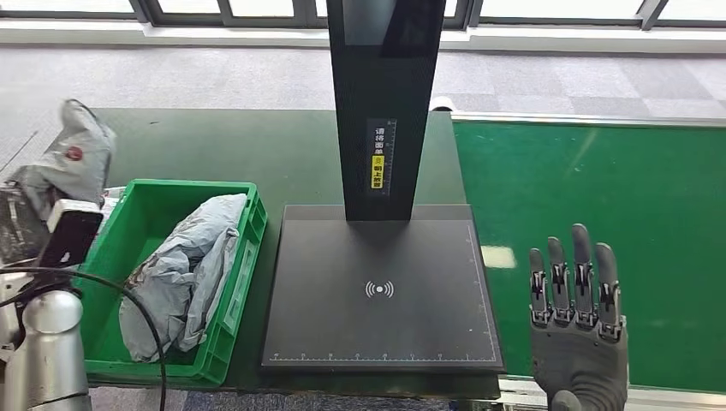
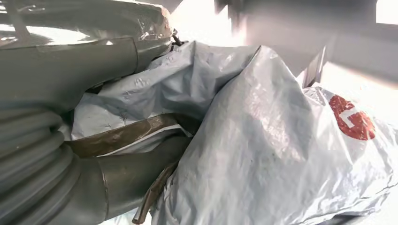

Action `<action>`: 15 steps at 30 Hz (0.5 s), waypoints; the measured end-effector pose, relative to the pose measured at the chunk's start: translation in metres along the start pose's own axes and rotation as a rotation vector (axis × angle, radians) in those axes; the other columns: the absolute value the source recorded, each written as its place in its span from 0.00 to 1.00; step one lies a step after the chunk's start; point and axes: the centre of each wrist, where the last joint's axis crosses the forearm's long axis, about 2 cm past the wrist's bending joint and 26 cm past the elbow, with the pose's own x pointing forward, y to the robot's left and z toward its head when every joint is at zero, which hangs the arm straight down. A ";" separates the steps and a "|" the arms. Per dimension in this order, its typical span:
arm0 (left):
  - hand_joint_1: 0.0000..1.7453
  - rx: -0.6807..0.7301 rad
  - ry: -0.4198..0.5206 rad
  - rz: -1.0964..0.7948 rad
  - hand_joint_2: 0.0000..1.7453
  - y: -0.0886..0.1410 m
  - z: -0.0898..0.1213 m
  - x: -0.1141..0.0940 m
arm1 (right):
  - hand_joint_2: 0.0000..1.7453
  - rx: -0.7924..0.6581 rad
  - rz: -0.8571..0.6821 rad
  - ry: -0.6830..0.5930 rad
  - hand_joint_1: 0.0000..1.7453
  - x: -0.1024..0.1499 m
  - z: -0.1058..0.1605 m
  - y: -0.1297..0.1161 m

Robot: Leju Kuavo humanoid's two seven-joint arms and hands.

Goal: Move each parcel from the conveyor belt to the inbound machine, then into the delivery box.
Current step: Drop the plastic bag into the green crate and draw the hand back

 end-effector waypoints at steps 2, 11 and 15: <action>1.00 -0.155 0.025 0.011 1.00 -0.027 0.014 0.000 | 1.00 -0.003 0.003 0.009 0.00 -0.005 -0.001 0.001; 1.00 -0.419 0.044 -0.009 1.00 -0.081 0.057 0.010 | 1.00 -0.012 0.002 0.043 0.00 -0.010 0.005 0.004; 0.98 -0.430 0.025 -0.058 1.00 -0.075 0.074 0.016 | 1.00 -0.012 -0.010 0.055 0.00 -0.013 0.008 0.005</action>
